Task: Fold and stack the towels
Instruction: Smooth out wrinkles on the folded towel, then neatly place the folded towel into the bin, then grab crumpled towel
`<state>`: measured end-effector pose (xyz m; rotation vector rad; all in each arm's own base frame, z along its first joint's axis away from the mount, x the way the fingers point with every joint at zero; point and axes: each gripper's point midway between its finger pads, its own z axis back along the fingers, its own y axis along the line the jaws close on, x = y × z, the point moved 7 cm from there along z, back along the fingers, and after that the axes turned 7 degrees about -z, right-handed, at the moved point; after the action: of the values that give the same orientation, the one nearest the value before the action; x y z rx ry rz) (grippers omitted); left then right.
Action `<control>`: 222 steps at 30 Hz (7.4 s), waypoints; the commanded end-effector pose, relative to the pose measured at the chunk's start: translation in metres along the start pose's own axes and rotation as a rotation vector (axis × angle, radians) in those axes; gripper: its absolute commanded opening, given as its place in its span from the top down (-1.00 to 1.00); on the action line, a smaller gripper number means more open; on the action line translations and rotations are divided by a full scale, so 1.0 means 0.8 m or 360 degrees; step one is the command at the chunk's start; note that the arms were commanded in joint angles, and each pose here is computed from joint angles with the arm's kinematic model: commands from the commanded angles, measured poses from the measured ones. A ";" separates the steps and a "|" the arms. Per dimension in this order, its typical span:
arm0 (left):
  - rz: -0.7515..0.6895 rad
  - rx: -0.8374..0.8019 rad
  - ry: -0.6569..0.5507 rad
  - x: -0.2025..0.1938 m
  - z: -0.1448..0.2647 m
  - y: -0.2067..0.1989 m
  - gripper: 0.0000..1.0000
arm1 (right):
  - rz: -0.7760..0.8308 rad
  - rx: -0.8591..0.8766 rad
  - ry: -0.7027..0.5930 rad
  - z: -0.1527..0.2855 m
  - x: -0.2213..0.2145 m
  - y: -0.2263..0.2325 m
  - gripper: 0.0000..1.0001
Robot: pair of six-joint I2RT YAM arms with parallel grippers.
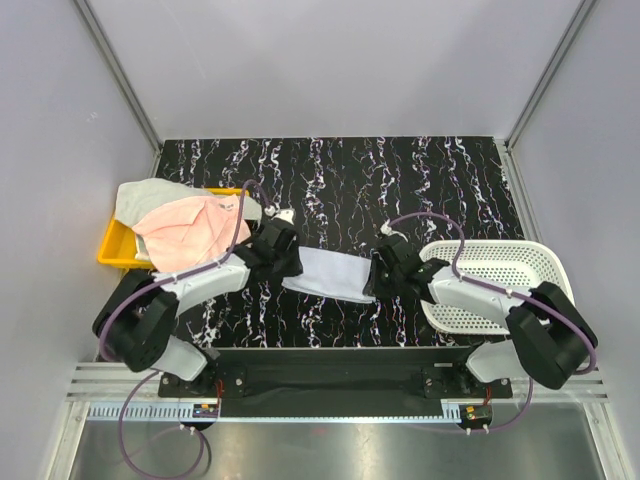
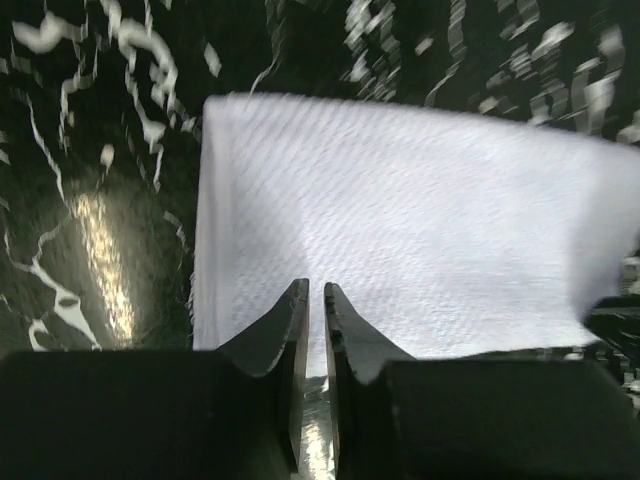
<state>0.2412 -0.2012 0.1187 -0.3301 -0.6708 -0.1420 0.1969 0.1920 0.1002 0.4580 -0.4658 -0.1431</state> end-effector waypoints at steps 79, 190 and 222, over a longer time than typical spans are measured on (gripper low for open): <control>-0.0011 -0.0191 0.0087 -0.025 0.015 -0.108 0.17 | -0.0115 -0.0225 -0.0139 -0.011 -0.011 0.022 -0.31; 0.0336 -0.1617 0.0206 0.023 -0.056 -0.551 -0.30 | -0.0167 0.0474 -0.1197 0.444 0.047 -0.012 -0.65; 0.0514 0.0494 -0.0437 0.118 0.116 -0.006 -0.36 | 0.0053 0.0423 -0.0857 0.288 0.100 0.101 -0.72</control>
<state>0.2747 -0.2590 0.2708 -0.5705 -0.8712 0.1825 0.1473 0.1310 0.3540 0.6157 -1.0273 -0.2232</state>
